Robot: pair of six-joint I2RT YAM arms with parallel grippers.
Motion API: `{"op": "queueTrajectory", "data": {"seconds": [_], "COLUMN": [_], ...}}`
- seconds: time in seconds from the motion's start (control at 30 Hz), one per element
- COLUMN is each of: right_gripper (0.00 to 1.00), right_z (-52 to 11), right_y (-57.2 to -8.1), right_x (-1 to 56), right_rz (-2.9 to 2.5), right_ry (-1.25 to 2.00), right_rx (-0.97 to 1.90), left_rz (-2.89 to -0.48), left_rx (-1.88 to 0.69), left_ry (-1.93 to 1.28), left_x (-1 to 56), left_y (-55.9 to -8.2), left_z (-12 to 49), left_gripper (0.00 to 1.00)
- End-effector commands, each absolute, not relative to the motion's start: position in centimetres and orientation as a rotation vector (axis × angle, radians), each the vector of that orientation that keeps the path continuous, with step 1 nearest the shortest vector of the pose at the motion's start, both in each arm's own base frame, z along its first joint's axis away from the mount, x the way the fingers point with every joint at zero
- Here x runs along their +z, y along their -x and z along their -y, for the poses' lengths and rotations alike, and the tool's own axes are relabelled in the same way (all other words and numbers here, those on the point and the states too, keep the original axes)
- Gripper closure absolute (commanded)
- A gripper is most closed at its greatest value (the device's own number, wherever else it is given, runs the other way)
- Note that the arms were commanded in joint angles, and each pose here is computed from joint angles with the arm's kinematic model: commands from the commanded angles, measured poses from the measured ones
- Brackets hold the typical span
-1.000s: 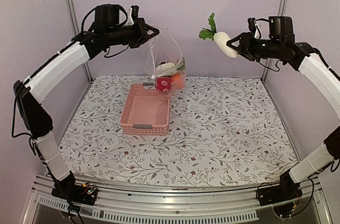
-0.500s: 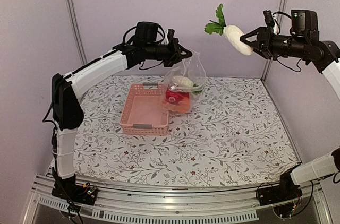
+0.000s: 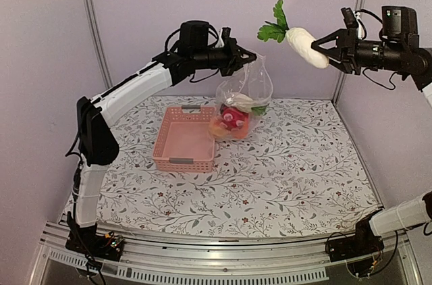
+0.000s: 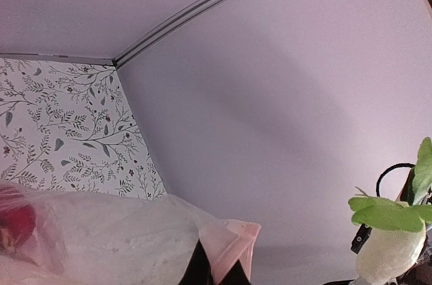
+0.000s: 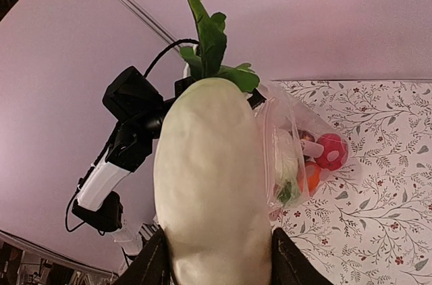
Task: Place the food in the zip-top bag and seal the zipper
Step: Place the zipper food storage bag at the center of the board.
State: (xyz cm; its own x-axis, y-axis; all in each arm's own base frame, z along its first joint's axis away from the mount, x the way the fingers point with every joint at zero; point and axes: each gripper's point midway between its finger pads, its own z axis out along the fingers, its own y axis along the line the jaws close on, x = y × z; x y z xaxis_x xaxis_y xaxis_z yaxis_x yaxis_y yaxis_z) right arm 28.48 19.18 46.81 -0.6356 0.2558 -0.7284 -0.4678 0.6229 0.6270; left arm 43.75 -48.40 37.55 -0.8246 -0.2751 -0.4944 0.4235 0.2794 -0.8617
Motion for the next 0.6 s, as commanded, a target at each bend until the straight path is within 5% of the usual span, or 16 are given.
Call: {"op": "queueTrajectory", "data": {"seconds": [0.0, 0.27, 0.57], "right_gripper": [0.78, 0.79, 0.79], "right_z": [-19.7, -19.8, -19.7], "right_y": [-28.5, -29.0, -30.4], "right_x": [46.5, 48.8, 45.2], "right_rz": [-2.022, -1.972, -2.071], "right_ry": [0.169, 0.185, 0.127], "right_rx": [1.106, 1.101, 1.057], "left_rz": [-1.833, -1.686, -2.165], "left_rx": [-1.673, -1.771, -1.337], "left_ry": [-0.143, -0.064, 0.034], "left_x": [42.1, 45.3, 31.0], "left_y": [-43.2, -45.0, -45.8], "left_z": [48.5, 48.6, 45.1], "left_gripper": [1.00, 1.00, 1.00]}}
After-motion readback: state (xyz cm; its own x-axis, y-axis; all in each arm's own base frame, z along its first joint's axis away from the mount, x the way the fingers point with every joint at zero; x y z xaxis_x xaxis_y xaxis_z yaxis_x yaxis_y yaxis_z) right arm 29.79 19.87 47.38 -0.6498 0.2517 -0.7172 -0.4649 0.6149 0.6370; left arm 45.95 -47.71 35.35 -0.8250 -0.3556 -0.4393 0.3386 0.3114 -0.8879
